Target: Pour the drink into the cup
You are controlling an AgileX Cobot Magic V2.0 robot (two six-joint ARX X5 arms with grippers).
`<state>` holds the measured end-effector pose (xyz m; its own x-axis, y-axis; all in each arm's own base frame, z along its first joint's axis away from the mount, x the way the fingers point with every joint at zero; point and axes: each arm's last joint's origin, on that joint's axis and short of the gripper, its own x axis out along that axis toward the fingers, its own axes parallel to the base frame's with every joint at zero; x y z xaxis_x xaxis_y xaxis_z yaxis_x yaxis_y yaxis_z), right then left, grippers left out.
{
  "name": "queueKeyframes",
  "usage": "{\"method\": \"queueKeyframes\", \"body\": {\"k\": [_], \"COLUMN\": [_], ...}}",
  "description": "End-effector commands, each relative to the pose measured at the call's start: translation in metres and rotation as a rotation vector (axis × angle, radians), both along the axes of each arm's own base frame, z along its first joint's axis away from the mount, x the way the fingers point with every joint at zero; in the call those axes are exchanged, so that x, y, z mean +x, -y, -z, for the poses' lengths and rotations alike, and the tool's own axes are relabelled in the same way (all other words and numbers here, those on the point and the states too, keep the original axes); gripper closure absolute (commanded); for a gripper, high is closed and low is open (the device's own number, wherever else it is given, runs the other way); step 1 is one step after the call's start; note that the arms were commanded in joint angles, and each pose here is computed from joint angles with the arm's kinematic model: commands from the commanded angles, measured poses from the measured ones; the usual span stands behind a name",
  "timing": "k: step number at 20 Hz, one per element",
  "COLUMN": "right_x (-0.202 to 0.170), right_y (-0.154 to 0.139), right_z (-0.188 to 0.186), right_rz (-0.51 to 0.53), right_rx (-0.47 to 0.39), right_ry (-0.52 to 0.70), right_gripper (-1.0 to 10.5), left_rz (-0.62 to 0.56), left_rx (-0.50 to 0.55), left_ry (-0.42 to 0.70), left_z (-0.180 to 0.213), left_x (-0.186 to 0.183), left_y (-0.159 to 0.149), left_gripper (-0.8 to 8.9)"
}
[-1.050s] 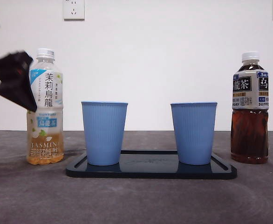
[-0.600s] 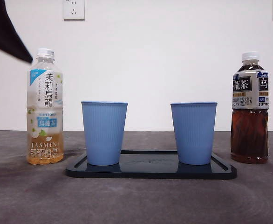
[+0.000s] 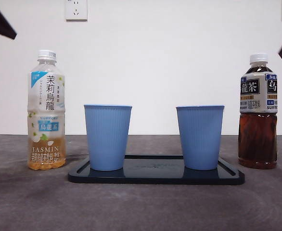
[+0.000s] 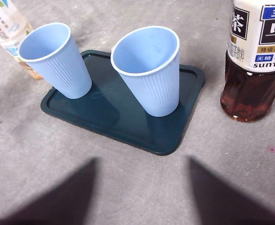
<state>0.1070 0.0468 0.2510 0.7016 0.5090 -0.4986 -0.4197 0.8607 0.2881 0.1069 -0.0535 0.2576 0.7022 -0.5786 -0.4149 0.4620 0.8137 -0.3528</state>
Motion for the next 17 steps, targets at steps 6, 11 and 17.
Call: {"method": "queueKeyframes", "body": {"k": [6,11,17], "right_x": [0.0006,0.0002,0.0002], "right_y": [-0.0008,-0.0007,-0.0007], "right_z": [-0.0052,-0.0056,-0.0056], "right_rz": [0.005,0.007,0.007], "right_rx": [0.011,0.022,0.022], "right_ry": [0.015,0.013,0.013], "right_gripper": [9.3,9.3,9.3], "left_rz": [0.007,0.007,0.007], "left_rx": [-0.011,-0.011,-0.011], "left_ry": [0.026,0.027,0.027], "left_z": [-0.0066,-0.0066,-0.0066], "left_x": [0.0002,0.0002,0.0002], "left_y": [0.0007,0.0008,0.0008], "left_gripper": [8.06,8.06,8.06]}}
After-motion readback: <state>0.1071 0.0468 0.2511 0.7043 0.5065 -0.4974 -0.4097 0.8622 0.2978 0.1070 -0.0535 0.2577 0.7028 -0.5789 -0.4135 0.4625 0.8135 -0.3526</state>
